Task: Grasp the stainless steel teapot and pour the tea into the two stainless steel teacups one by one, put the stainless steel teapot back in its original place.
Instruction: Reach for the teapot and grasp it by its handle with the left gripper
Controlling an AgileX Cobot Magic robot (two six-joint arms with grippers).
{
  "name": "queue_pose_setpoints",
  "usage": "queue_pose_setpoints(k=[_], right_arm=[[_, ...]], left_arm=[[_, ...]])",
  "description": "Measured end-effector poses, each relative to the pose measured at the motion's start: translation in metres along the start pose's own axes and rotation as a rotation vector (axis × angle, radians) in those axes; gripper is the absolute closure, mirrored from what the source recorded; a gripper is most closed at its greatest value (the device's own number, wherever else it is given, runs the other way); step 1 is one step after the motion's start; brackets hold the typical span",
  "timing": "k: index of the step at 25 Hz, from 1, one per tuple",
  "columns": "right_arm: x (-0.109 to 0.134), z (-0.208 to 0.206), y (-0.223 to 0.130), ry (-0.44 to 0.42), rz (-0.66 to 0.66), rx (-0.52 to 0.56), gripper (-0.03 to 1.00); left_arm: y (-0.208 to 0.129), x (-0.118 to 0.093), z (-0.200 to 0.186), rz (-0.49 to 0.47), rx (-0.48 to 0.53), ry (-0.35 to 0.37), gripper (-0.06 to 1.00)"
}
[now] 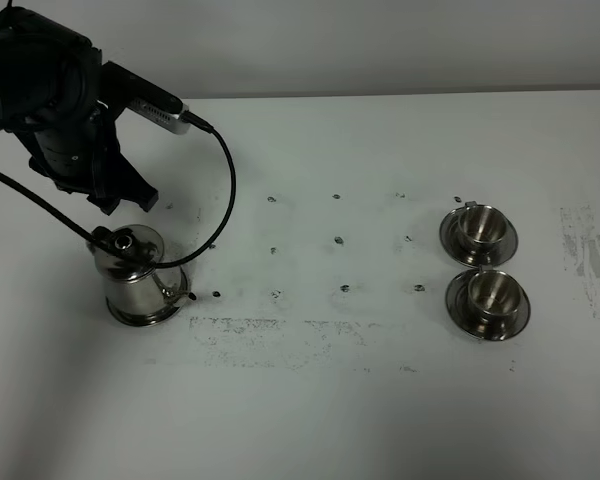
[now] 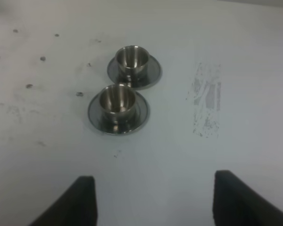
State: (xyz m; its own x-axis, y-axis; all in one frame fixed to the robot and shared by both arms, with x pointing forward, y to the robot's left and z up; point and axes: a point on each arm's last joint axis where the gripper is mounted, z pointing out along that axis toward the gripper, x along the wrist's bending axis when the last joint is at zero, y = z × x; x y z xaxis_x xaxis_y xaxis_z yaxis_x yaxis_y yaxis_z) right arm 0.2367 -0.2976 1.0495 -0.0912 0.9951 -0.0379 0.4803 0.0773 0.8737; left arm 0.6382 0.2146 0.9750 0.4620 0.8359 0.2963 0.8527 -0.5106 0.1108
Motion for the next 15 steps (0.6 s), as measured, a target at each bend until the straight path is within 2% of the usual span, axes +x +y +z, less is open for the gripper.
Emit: queue_pose_setpoints(k=[5,9,13,15], right_arm=[[0.000,0.000,0.000,0.000,0.000,0.000,0.46],[0.000,0.000,0.000,0.000,0.000,0.000,0.46],[0.000,0.000,0.000,0.000,0.000,0.000,0.46],[0.000,0.000,0.000,0.000,0.000,0.000,0.46]], left_arm=[[-0.002,0.010,0.002,0.059,-0.003,0.009,0.49],[-0.007,0.010,0.006,0.083,0.019,-0.003,0.50],[-0.015,0.005,0.015,0.060,0.029,-0.059,0.50],[-0.020,0.006,0.014,0.044,0.025,-0.064,0.50]])
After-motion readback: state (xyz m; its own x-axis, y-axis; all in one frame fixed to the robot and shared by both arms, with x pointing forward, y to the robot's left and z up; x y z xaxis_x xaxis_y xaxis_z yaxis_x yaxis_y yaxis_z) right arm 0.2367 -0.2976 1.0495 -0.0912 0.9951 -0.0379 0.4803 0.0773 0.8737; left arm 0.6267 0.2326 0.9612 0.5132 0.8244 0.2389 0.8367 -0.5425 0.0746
